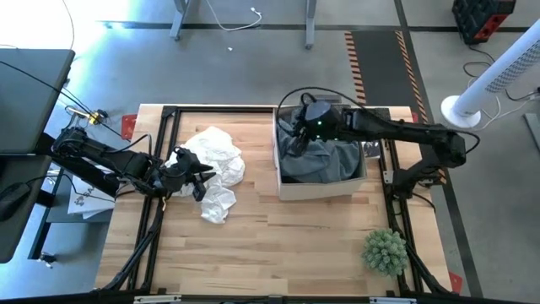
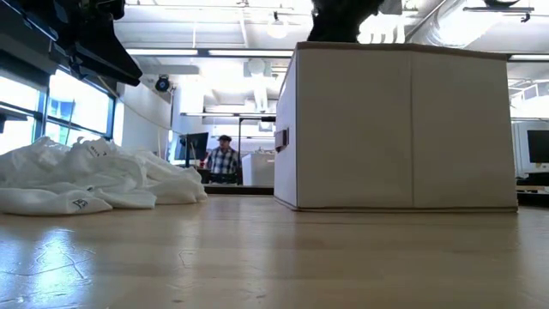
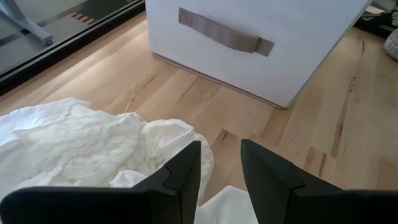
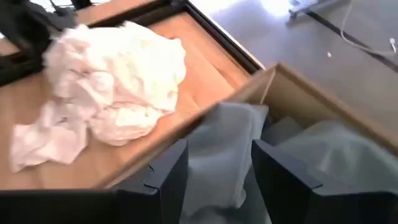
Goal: Sort clothes
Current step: Put the gray pants into the laundry organizer
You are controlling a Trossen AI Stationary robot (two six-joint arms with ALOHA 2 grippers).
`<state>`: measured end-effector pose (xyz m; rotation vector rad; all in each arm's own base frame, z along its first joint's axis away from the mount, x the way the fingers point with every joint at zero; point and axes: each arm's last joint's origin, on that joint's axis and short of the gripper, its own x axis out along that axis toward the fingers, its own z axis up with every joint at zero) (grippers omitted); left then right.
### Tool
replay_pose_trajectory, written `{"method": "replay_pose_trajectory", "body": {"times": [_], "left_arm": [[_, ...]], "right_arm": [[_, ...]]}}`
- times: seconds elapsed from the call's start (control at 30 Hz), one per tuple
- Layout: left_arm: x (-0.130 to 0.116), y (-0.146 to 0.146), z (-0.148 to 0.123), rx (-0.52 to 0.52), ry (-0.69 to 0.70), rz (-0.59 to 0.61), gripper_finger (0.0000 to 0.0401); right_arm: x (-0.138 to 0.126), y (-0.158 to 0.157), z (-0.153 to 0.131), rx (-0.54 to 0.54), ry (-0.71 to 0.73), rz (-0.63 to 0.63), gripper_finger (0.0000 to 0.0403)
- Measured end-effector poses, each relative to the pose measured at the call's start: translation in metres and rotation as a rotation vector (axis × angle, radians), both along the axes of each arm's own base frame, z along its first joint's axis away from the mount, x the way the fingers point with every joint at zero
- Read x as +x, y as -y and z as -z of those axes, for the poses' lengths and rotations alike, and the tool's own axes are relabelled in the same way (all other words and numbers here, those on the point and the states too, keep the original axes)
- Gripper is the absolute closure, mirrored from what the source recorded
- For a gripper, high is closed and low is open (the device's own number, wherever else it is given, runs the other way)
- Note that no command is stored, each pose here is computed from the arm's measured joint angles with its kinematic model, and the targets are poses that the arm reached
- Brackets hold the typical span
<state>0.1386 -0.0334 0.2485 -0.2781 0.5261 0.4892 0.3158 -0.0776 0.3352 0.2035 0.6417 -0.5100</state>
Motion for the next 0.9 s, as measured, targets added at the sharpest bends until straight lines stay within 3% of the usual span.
{"method": "replay_pose_trajectory", "body": {"times": [0.1,0.3,0.43,0.6,0.77,0.9], "left_arm": [[0.0,0.0,0.0,0.002,0.0,-0.002,0.0288],[0.0,0.0,0.0,0.003,0.001,-0.003,0.0288],[0.0,0.0,0.0,0.004,0.002,-0.005,0.0288],[0.0,0.0,0.0,0.008,0.003,-0.01,0.0288],[0.0,0.0,0.0,0.007,0.002,-0.008,0.0288],[0.0,0.0,0.0,0.005,0.0,-0.006,0.0288]], "right_arm": [[0.005,0.007,0.039,0.027,-0.032,0.037,0.0231],[-0.001,0.026,0.151,0.168,-0.19,0.137,0.0231],[0.0,0.03,0.168,0.205,-0.184,0.137,0.0231],[0.007,0.032,0.12,0.184,-0.176,0.091,0.0231],[0.002,0.03,0.033,0.165,-0.146,0.077,0.0231],[-0.003,0.025,0.004,0.07,-0.186,0.085,0.0231]]}}
